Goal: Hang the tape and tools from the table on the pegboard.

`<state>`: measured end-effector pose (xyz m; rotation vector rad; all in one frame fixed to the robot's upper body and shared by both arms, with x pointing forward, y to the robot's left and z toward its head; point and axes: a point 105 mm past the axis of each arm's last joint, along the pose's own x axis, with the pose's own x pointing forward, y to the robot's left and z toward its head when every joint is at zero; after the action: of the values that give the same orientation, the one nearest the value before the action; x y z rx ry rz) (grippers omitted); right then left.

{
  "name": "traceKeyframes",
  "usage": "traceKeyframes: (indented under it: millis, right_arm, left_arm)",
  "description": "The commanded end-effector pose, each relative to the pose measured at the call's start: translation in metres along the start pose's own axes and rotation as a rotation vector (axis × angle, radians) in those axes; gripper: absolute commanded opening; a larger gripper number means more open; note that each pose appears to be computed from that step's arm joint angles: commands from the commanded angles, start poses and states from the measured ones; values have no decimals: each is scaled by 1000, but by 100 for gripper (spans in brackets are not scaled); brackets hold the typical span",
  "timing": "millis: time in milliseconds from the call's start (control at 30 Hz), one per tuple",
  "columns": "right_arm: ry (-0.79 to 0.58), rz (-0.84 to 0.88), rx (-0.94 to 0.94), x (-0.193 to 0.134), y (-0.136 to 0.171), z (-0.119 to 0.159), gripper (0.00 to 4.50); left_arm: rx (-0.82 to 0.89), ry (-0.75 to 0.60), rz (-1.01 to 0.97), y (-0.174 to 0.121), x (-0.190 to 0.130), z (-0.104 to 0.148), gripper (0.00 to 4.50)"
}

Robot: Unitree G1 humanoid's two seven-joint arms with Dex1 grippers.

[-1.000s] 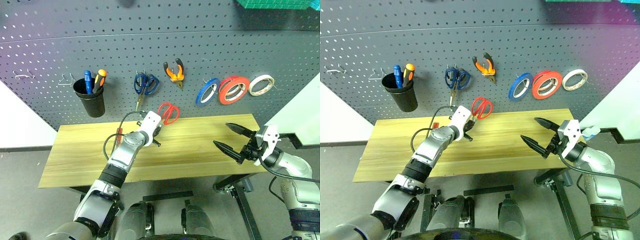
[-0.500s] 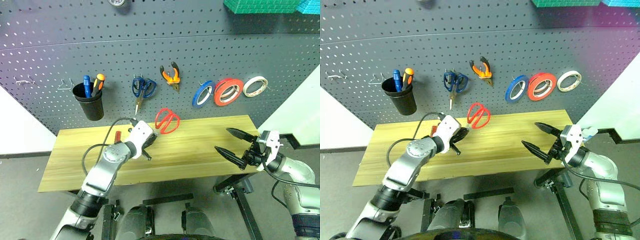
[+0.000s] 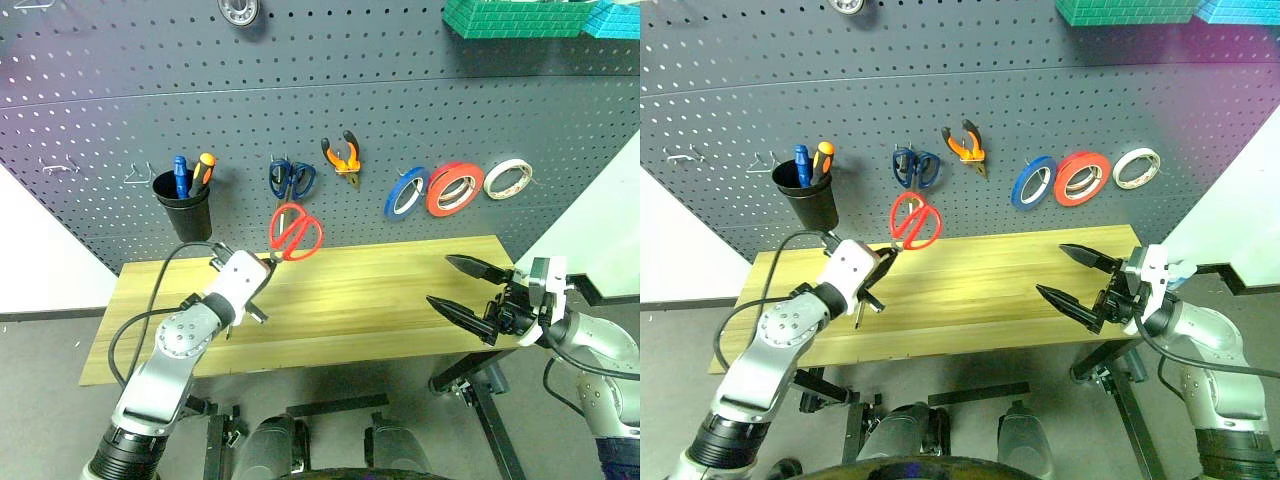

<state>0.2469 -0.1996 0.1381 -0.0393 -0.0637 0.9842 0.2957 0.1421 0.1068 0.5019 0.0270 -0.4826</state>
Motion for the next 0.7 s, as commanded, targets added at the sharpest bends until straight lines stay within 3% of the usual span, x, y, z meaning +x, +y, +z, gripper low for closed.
traceKeyframes:
  millis: [33,700]
  right_arm:
    - [-57,64,-9,-2,8,23,450]
    - [-55,113,41,-1,27,28,450]
  left_arm:
    - [19,-69,65,14,-7,14,21]
    - [93,-129,153,40,-7,17,21]
